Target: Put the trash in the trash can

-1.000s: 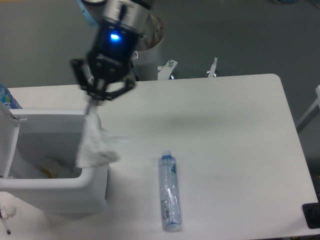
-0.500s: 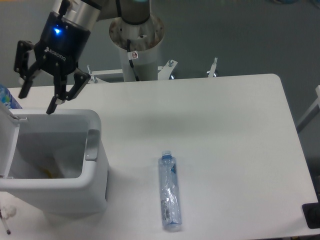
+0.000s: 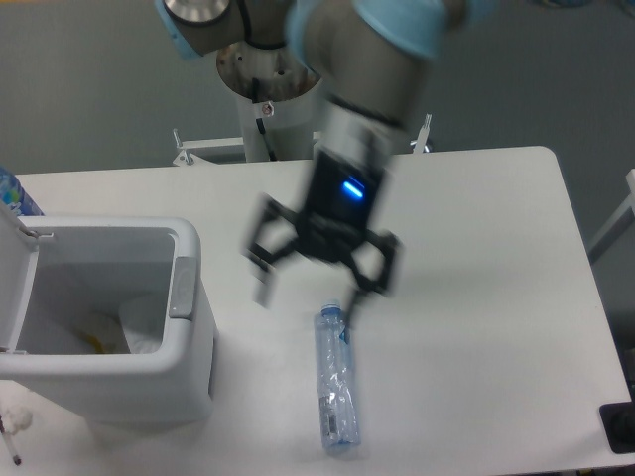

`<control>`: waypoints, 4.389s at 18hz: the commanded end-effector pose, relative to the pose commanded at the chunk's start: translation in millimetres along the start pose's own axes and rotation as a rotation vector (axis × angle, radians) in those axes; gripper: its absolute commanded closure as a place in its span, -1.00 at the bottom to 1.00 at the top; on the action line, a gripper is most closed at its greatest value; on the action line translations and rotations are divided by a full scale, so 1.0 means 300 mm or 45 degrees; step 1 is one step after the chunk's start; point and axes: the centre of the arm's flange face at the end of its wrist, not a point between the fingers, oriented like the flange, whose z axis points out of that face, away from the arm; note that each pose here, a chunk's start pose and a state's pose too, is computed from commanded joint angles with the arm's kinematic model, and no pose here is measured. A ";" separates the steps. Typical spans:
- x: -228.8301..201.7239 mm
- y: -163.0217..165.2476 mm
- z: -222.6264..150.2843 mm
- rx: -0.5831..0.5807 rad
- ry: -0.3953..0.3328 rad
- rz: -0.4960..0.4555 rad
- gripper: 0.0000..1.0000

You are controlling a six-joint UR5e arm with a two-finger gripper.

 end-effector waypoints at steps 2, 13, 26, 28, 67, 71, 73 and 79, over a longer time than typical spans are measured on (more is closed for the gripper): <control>-0.022 0.017 0.136 -0.100 -0.074 0.008 -1.00; 0.079 0.120 0.603 -0.548 -0.281 0.119 -1.00; 0.094 0.164 0.771 -0.643 -0.417 0.136 -0.46; 0.110 0.163 0.767 -0.642 -0.413 0.135 0.12; 0.962 -0.153 -0.380 0.381 0.418 0.428 -1.00; 0.868 -0.148 -0.366 0.368 0.372 0.380 -1.00; 0.672 -0.165 -0.389 0.379 0.248 0.297 -1.00; 0.111 0.001 -0.338 0.268 -0.037 0.184 -1.00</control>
